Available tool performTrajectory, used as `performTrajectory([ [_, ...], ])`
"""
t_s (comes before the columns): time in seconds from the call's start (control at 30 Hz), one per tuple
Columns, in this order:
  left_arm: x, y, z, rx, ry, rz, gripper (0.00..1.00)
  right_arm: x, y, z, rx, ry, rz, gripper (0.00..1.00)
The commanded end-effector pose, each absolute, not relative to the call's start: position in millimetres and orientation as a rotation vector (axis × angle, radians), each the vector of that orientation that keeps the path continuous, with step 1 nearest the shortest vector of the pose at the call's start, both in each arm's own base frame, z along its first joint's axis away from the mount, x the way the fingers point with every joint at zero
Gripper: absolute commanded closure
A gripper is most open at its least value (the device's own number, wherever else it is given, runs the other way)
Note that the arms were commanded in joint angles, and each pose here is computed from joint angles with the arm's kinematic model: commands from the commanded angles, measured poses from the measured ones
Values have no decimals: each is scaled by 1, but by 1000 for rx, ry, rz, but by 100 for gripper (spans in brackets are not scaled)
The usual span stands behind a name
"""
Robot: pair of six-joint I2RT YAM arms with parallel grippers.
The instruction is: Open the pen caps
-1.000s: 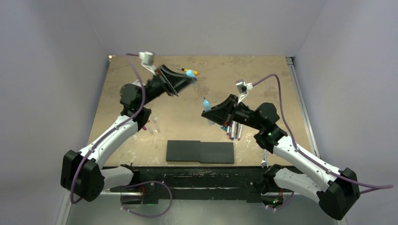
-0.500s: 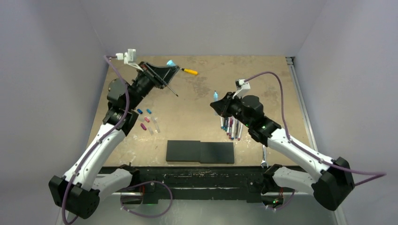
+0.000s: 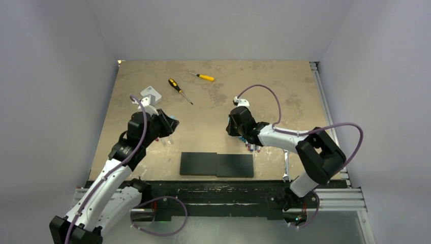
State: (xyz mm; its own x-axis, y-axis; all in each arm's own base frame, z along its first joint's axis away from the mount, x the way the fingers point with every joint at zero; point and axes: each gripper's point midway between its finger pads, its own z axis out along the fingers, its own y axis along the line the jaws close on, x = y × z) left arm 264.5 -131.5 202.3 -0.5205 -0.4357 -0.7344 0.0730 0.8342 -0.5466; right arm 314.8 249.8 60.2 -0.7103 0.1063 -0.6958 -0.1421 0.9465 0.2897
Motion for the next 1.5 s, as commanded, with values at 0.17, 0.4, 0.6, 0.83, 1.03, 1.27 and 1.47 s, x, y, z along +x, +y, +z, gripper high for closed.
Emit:
performTrajectory([
  [0.17, 259, -125, 192, -242, 2030, -613, 100, 340, 251, 50, 37, 2316, 299, 100],
  [0.4, 261, -128, 186, -247, 2041, -624, 100, 334, 245, 37, 23, 2348, 259, 95],
  [0.6, 260, -133, 185, -242, 2047, -652, 100, 333, 243, 44, 18, 2325, 268, 69],
  [0.83, 260, -135, 186, -229, 2051, -660, 100, 325, 247, 78, 2, 2278, 310, 53],
  [1.03, 258, -130, 183, -239, 2062, -630, 100, 315, 291, 118, -138, 2185, 492, 60],
  [1.27, 252, -127, 177, -260, 2085, -623, 100, 319, 322, 82, -207, 2297, 544, 79],
  [1.47, 251, -111, 169, -307, 2110, -521, 100, 336, 303, 45, -156, 2360, 417, 80],
])
